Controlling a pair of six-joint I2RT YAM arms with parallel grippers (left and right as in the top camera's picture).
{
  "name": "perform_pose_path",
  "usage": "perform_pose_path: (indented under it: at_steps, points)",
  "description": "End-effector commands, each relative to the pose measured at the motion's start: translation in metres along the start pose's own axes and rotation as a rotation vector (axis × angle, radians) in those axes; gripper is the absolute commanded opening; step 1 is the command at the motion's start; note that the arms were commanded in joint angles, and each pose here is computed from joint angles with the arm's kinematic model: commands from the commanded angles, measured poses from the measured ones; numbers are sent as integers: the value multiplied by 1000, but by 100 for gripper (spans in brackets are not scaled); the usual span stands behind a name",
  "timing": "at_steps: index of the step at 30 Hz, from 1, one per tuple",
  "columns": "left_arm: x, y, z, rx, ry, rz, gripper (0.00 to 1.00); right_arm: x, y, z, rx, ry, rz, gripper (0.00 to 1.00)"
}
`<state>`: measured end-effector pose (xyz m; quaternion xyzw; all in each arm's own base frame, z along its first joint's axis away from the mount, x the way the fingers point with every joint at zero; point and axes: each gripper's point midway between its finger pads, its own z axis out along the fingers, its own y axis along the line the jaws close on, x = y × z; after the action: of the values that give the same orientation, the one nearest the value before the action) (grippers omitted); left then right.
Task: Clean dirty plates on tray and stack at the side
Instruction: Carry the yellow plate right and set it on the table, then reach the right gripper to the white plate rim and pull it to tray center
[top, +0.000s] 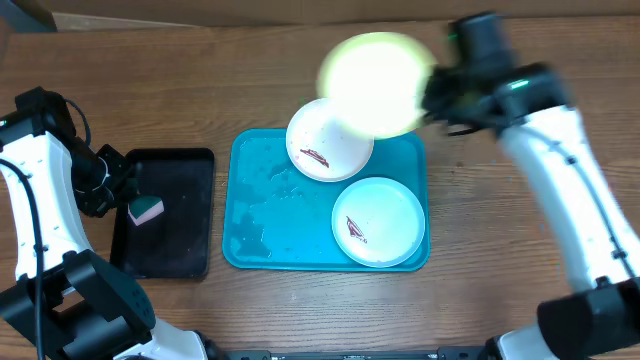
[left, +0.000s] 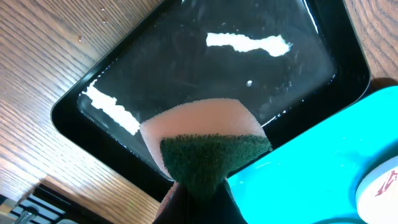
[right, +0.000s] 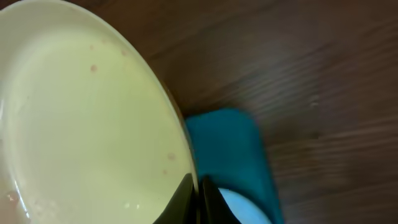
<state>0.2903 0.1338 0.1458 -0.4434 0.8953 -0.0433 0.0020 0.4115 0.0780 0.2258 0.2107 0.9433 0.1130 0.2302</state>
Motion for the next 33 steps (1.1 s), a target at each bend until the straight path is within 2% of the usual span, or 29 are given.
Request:
perform_pose_path:
  at_steps: [1,5,8,17,18,21,23,24,26,30,33]
  points:
    - [1,0,-6,16,-17,8,4,-8,-68,14,115,49,173,4]
    - [1,-1,-6,20,-18,9,4,-4,-146,37,242,95,316,4]
    - [0,-1,-6,21,-20,9,4,2,-184,54,270,106,395,4]
    - [-1,-1,-6,23,-26,10,4,17,-220,80,296,97,452,4]
    - [-1,-1,-6,23,-26,10,4,19,-219,82,294,98,450,8]
    - [-2,-1,-6,23,-27,10,4,25,-219,87,296,110,444,29]
    - [-2,-1,-6,23,-27,10,4,28,-217,87,292,124,443,37]
    - [-2,-2,-6,24,-28,10,4,29,-213,88,269,136,431,46]
    - [-2,-2,-6,25,-29,10,4,30,-187,92,128,181,338,56]
    - [-2,-2,-6,25,-30,10,4,40,-89,83,-383,263,11,71]
    - [-3,-2,-6,26,-32,11,4,52,-49,83,-470,272,-112,79]
